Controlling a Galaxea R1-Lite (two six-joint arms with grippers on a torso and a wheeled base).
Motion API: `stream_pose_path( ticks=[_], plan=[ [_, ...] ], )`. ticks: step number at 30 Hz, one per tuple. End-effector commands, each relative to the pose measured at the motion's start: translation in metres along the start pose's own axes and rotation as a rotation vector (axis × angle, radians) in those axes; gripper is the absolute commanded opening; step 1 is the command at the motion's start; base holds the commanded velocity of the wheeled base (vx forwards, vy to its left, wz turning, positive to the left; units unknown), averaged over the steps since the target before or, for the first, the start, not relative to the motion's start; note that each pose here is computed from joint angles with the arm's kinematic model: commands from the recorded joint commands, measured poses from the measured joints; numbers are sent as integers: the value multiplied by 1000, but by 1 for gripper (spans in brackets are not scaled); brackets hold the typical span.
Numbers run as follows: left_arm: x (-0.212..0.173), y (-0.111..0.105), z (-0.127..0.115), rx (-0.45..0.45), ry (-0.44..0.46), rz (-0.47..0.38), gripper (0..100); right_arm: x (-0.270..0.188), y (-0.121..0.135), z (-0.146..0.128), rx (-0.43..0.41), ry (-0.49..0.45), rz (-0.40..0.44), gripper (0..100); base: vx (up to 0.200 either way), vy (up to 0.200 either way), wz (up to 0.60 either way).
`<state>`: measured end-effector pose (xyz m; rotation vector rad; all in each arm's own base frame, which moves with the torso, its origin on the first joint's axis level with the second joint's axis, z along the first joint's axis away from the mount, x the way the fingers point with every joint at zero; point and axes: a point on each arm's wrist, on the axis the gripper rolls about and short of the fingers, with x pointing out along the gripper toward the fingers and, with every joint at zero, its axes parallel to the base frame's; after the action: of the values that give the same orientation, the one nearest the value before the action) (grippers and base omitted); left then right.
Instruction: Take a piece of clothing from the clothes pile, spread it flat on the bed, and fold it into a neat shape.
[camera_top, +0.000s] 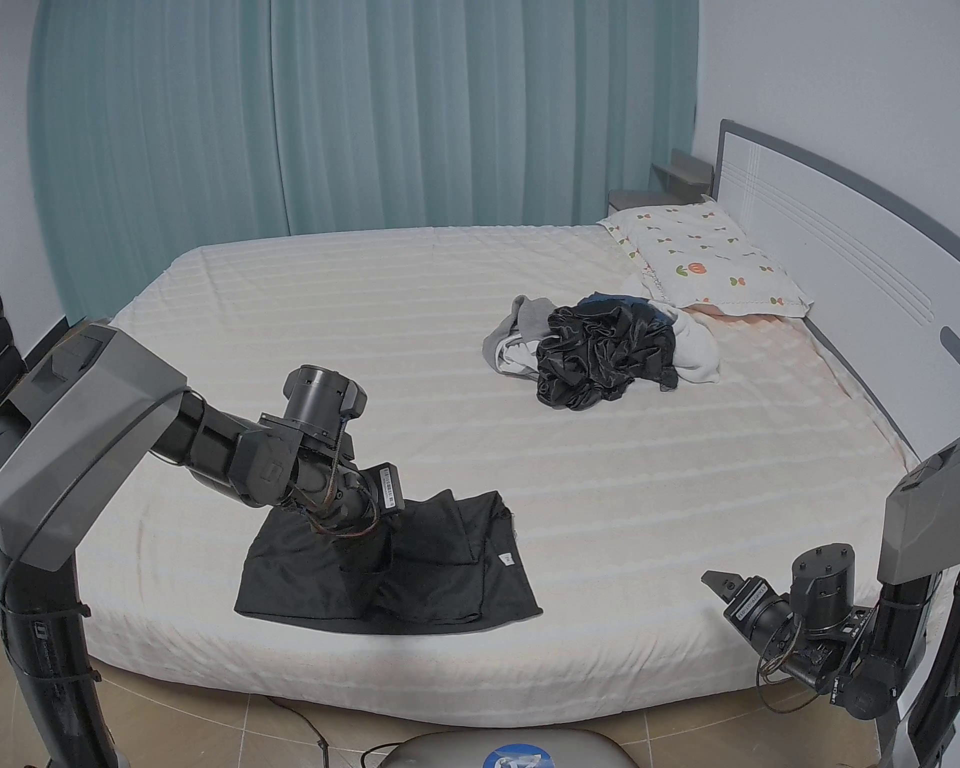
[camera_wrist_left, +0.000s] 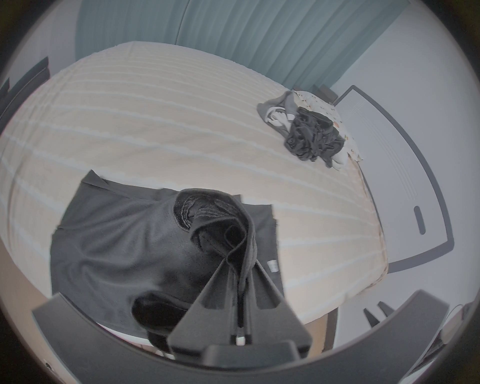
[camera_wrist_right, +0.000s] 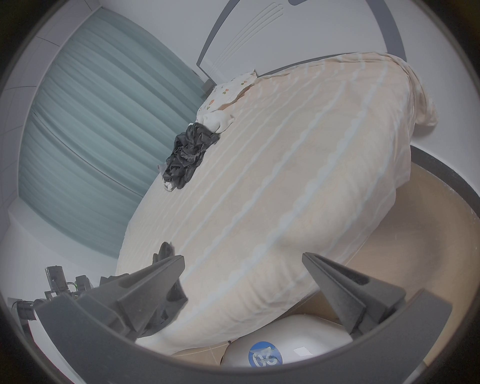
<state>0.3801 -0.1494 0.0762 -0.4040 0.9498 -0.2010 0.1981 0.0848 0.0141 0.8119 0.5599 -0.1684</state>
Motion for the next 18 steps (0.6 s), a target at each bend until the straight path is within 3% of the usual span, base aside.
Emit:
stream_pose_path(
  ticks=[1,3,6,11,16,17,18],
  plan=[
    [12,-15,-3,-14,5,-23,0,-3,-4,-1,-6,10,-15,100,0,-200,0],
    [17,-19,-3,-28,3,-28,0,-3,-4,-1,-6,10,-15,100,0,-200,0],
    [25,-22,0,-50,-15,-20,0,-3,-4,-1,-6,9,-16,100,0,0,0],
    [43,-18,0,-56,-57,65,0,-3,-3,-1,-7,10,-15,100,0,0,0],
    [49,-15,-1,-68,-55,72,0,-3,-4,-1,-6,10,-15,100,0,0,0],
    [48,-16,-1,-77,-58,70,100,-3,-3,-1,-7,11,-14,100,0,0,0],
    [48,-16,-1,-77,-58,70,100,-3,-3,-1,-7,11,-14,100,0,0,0]
  ],
)
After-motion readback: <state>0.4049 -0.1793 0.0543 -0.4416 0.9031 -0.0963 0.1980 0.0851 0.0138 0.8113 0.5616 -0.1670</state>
